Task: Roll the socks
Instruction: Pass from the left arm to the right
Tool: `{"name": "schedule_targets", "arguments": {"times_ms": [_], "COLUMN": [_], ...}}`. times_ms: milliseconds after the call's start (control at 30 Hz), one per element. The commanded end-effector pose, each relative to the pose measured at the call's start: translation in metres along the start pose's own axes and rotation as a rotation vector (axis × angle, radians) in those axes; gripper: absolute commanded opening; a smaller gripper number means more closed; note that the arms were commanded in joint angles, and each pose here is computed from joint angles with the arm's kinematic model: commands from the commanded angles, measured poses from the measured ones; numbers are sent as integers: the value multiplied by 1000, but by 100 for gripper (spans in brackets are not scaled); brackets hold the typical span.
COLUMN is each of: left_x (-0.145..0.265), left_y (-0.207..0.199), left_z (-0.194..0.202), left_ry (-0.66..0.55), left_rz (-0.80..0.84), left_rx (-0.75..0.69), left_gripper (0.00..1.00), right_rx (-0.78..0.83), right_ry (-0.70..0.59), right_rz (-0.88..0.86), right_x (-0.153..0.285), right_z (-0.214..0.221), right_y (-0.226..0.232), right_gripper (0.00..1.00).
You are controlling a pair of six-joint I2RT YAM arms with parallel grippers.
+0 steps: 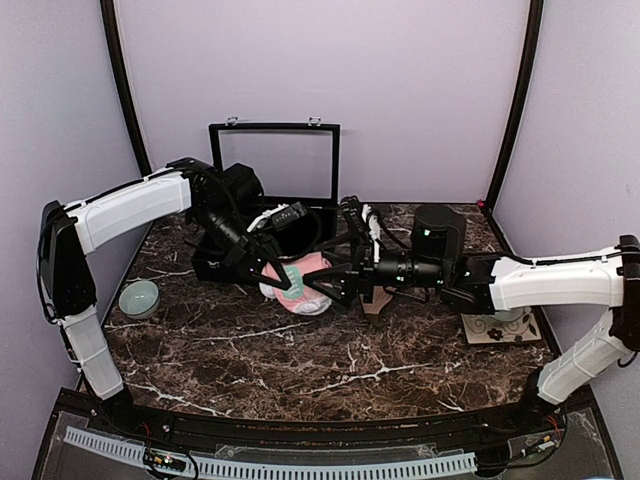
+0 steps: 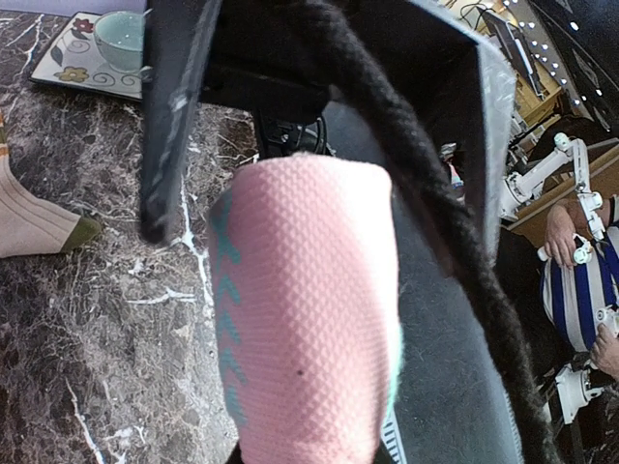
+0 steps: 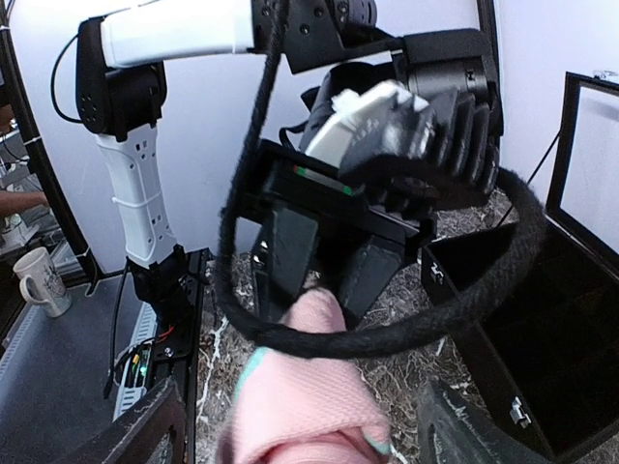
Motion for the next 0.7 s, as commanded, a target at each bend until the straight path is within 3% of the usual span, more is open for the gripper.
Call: {"name": "schedule_targets", "arguments": {"times_ms": [0, 200, 333, 367, 400, 433, 467, 500, 667], "left_x": [6, 10, 12, 14, 15, 18, 23, 28, 70], "left_y": [-21, -29, -30, -30, -27, -26, -25, -24, -37], "left_z": [-3, -5, -8, -9, -12, -15, -18, -22, -39], "left_ry": [-20, -27, -24, -20, -20, -20, -21, -27, -99], "left_rz": [78, 90, 63, 42, 0, -51, -114, -185, -574], "left_rx": [-9, -19, -30, -25, -31, -43, -57, -77, -228], "left_gripper": [0, 0, 0, 5, 18, 44, 87, 97, 99], "right_rx": [57, 32, 2, -7, -14, -27, -31, -34, -26], "right_ry": [3, 34, 63, 73, 82, 100, 113, 129, 178], "right_rz": [-39, -152, -207, -212, -213, -208, -190, -171, -25], "right_x": [-10, -24, -30, -31, -31, -31, -32, -32, -29], "right_z": [-7, -5, -3, -2, -1, 2, 4, 6, 11], "right_y": [0, 6, 9, 9, 8, 8, 6, 3, -12], "right_gripper": [78, 53, 21, 13, 1, 0, 0, 0, 0]}}
Point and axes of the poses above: each gripper's point midway between its finger pads, its own x axis back along the fingers, its own y axis along the line the jaws close on, z = x × y, the point moved 5 cm from there along x, back along the fingers, and after that the axes turned 11 degrees about x, right-handed, at the moved point
